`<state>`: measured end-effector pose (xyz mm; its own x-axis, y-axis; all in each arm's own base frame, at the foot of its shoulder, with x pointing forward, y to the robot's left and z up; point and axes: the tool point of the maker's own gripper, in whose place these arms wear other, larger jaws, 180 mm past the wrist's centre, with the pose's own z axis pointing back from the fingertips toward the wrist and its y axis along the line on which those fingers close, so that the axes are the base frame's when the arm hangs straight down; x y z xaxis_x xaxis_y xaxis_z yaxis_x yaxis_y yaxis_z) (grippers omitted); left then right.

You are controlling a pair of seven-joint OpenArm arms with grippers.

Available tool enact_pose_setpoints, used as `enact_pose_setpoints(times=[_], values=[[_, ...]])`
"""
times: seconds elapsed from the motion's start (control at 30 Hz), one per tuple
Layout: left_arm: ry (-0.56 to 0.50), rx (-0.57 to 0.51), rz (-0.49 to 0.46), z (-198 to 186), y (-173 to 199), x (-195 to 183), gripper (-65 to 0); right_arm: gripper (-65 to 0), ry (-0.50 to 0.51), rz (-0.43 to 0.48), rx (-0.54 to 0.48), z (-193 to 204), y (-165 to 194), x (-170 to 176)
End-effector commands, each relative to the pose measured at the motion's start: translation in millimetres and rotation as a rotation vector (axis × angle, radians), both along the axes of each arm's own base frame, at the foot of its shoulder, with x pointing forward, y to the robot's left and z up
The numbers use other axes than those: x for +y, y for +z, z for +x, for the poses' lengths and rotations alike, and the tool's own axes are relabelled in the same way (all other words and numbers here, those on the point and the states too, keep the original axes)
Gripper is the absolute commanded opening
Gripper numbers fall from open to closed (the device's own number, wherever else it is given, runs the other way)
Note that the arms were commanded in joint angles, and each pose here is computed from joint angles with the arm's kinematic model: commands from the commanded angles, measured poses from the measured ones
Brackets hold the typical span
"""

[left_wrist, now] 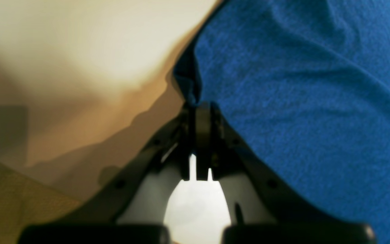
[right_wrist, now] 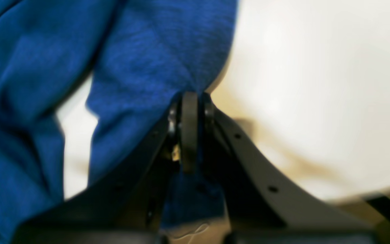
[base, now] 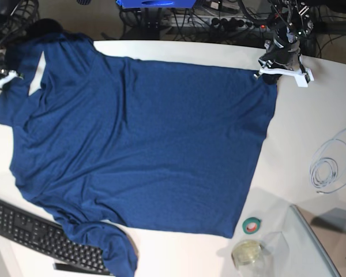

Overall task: Layout the t-shirt on the table in an organized manner, then fold the t-shirt properly
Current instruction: 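Grasp the shirt corner with the right gripper and pull it outward, then sweep the right gripper across the shirt middle to smooth wrinkles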

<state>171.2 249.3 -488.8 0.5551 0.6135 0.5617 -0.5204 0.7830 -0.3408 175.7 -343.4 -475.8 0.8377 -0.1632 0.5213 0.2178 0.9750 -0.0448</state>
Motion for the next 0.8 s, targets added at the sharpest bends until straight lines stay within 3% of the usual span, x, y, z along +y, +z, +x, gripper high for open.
enact_pose_setpoints(times=[0.0,0.17,0.37,0.53,0.77], values=[[-0.01,-0.004,0.01,2,3,2,-65.0,-65.0,0.015,-0.063,-0.067,16,28,-13],[-0.014,-0.008,0.009,4,4,0,-65.0,-65.0,0.137,-0.171,-0.209,43,95,11],[-0.04,0.004,0.052,8,4,2,-65.0,-65.0,0.309,-0.216,-0.332,79,149,68],[-0.067,0.014,0.097,12,4,4,-65.0,-65.0,0.422,-0.16,-0.4,98,161,127],[-0.061,0.013,0.104,11,5,8,-65.0,-65.0,0.534,-0.097,-0.506,131,182,183]])
